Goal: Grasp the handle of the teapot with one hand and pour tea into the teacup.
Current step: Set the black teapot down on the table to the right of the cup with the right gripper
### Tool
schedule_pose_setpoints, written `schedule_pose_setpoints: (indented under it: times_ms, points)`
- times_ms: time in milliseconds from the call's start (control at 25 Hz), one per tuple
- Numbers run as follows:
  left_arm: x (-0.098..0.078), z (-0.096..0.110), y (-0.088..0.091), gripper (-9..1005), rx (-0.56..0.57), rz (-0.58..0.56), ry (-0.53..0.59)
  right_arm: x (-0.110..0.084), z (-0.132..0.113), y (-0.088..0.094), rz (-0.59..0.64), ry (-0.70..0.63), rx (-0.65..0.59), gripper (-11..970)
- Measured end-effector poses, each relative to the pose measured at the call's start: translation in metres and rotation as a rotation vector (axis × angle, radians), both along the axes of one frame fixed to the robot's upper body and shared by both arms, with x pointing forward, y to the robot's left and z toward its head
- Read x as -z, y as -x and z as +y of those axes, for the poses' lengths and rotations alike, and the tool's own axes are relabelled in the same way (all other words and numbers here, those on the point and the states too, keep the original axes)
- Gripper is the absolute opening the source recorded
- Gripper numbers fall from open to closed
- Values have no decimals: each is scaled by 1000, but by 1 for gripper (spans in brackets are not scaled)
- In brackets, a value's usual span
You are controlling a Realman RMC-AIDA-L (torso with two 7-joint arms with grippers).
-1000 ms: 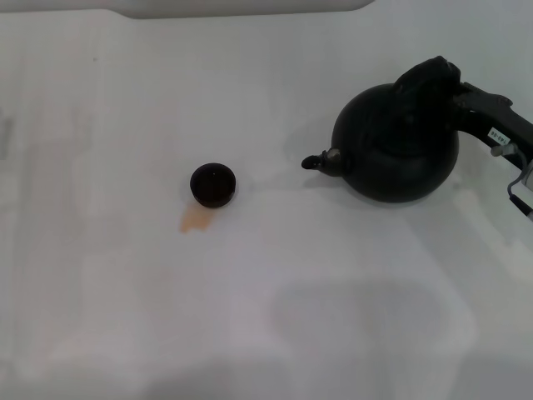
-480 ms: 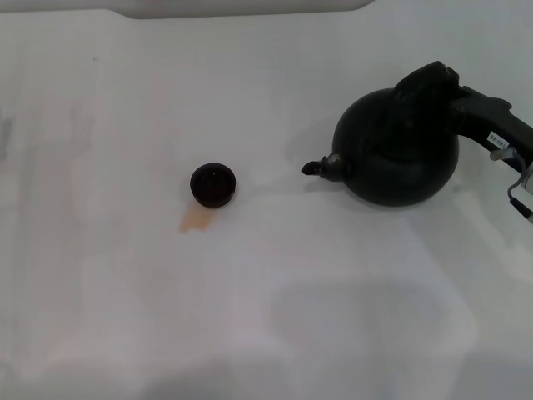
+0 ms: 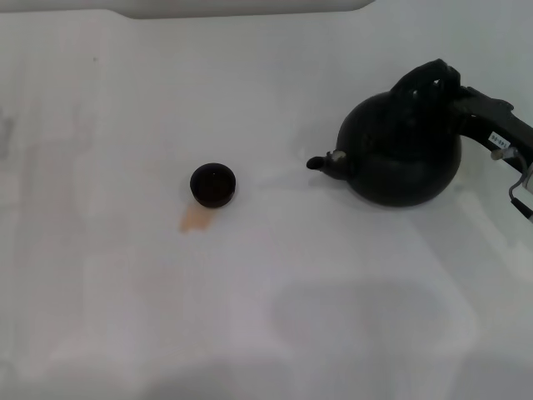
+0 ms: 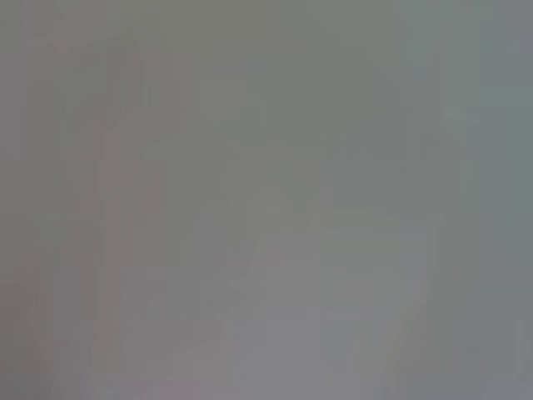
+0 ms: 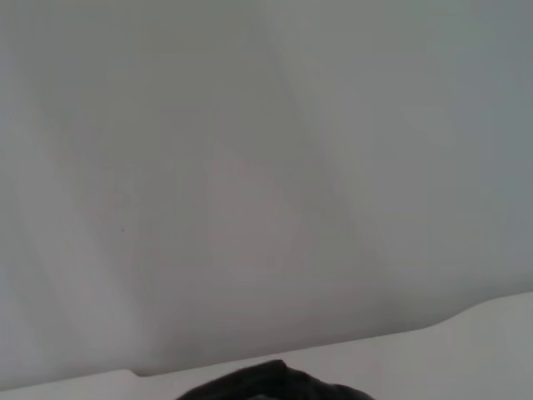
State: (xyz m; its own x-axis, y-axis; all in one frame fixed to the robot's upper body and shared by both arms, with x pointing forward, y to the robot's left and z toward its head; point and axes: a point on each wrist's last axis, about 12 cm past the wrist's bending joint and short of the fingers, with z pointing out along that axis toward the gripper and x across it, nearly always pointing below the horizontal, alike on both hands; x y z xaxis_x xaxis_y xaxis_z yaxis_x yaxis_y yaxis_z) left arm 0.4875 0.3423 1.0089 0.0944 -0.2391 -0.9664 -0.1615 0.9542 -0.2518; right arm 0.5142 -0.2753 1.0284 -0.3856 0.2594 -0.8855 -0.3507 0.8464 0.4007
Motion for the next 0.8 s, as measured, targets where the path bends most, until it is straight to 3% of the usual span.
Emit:
schedule_pose_setpoints:
  times_ms: [520, 600, 800]
  points:
    - [0, 0, 0, 877, 0, -2, -1, 1, -8, 6, -2, -9, 17, 393]
    - [0, 0, 0, 877, 1, -2, -1, 1, -13, 9, -5, -18, 29, 570]
    - [0, 0, 0, 876, 1, -2, -1, 2, -22, 18, -14, -36, 43, 633]
